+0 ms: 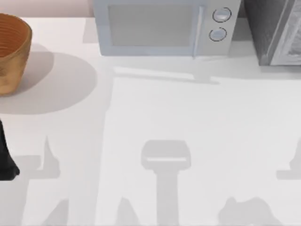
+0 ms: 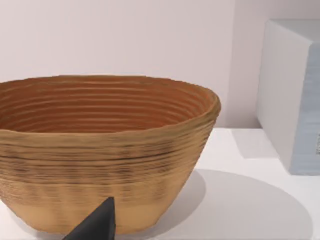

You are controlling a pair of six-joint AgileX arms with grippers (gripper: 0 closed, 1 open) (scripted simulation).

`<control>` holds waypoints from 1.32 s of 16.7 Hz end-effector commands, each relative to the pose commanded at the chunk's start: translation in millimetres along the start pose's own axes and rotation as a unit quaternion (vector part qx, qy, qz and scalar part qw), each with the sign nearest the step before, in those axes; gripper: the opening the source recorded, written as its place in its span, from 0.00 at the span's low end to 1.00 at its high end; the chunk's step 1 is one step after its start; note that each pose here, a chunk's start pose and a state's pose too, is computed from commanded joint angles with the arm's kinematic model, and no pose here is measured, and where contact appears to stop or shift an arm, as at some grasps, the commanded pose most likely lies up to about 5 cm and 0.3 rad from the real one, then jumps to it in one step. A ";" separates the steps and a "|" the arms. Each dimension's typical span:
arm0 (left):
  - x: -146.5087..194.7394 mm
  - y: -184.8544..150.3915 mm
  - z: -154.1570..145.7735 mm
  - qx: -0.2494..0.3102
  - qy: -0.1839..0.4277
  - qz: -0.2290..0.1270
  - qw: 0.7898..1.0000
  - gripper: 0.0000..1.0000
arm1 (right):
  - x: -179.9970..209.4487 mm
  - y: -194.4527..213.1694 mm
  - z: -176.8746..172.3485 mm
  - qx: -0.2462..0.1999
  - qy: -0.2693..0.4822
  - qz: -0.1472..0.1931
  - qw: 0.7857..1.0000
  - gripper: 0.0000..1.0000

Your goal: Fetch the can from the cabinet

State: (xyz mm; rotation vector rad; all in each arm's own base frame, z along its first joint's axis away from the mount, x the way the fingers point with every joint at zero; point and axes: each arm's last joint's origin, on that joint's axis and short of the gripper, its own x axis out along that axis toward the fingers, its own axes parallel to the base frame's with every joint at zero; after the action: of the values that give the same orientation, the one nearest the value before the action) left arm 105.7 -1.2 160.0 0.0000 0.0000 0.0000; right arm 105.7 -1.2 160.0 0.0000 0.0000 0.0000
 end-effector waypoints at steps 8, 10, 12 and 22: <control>0.0 0.0 0.0 0.000 0.000 0.000 1.000 1.00 | 8.0 -2.0 19.9 0.000 -0.017 0.023 1.000 0.00; 0.0 0.0 0.0 0.000 0.000 0.000 1.000 1.00 | 17.6 -3.9 32.5 -0.002 -0.024 0.045 0.999 0.00; 0.0 0.0 0.0 0.000 0.000 0.000 1.000 1.00 | 32.6 -7.1 44.2 -0.004 -0.029 0.074 0.997 0.00; 0.0 0.0 0.0 0.000 0.000 0.000 1.000 1.00 | 153.0 -60.5 15.4 -0.003 -0.011 0.261 0.965 0.00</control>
State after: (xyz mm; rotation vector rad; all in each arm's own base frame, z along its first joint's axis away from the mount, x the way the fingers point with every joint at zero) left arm 105.7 -1.2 160.0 0.0000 0.0000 0.0000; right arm 258.7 -61.7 175.3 -0.0061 -0.0218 0.5272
